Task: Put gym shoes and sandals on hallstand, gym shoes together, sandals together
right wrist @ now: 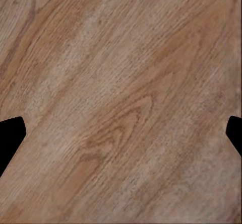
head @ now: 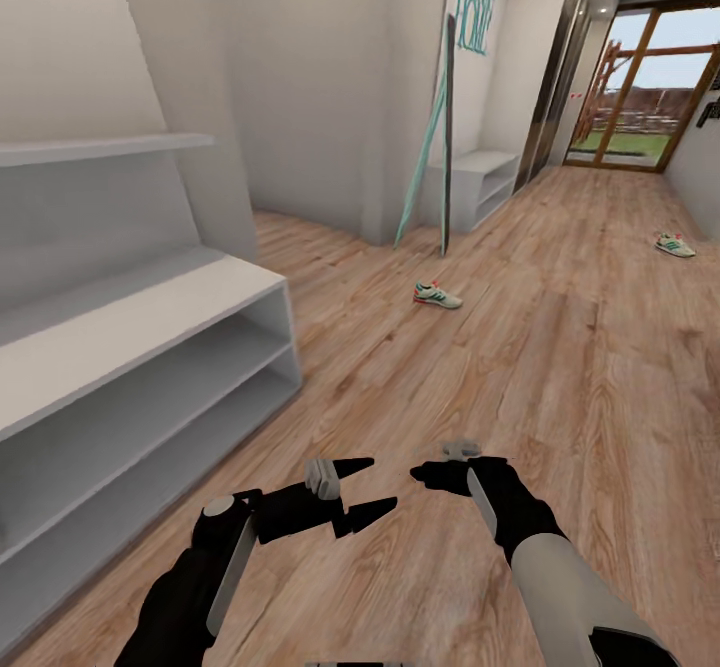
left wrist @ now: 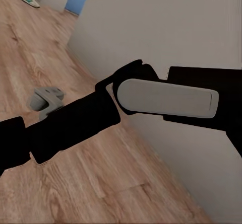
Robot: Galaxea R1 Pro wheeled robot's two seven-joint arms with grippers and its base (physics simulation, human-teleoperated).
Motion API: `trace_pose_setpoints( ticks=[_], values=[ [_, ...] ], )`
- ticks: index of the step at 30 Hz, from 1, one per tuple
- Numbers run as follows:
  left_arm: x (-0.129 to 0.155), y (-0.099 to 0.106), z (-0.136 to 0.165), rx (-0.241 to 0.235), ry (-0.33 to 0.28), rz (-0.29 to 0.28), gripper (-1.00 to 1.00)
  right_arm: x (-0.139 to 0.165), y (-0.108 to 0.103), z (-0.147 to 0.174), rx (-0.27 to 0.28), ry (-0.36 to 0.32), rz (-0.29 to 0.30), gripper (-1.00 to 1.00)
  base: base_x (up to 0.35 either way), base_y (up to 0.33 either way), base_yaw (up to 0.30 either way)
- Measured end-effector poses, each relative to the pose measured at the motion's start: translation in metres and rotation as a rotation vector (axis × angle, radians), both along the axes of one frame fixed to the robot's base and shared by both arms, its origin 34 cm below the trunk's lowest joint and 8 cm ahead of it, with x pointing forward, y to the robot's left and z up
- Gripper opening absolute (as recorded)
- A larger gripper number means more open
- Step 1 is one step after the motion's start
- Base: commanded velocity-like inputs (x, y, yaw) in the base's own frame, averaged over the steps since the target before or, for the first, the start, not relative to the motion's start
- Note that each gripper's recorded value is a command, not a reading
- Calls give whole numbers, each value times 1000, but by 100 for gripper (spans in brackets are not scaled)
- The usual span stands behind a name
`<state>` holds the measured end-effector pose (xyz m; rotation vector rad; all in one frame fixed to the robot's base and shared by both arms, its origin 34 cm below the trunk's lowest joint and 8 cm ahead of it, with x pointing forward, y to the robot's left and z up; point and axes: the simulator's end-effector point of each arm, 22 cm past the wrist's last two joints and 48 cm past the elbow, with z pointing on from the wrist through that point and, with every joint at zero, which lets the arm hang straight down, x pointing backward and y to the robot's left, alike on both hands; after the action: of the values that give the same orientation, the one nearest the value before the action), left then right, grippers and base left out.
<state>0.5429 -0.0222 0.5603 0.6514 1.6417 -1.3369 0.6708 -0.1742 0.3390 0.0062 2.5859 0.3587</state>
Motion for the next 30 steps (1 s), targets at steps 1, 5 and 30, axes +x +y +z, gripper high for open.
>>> trace_pose_setpoints(
  ticks=[1, 5, 30],
  values=[
    [0, 0, 0, 0, 0, 0, 100, 0, 0, 0, 0, 0, 0, 100, 295, -216, -300],
    [0, 0, 0, -1, 0, 0, 100, 0, 0, 0, 0, 0, 0, 100, 305, -211, -300],
    [1, 1, 0, 0, 1, 3, 100, 0, -1, 0, -3, 1, 0, 100, 329, -136, -300]
  ],
)
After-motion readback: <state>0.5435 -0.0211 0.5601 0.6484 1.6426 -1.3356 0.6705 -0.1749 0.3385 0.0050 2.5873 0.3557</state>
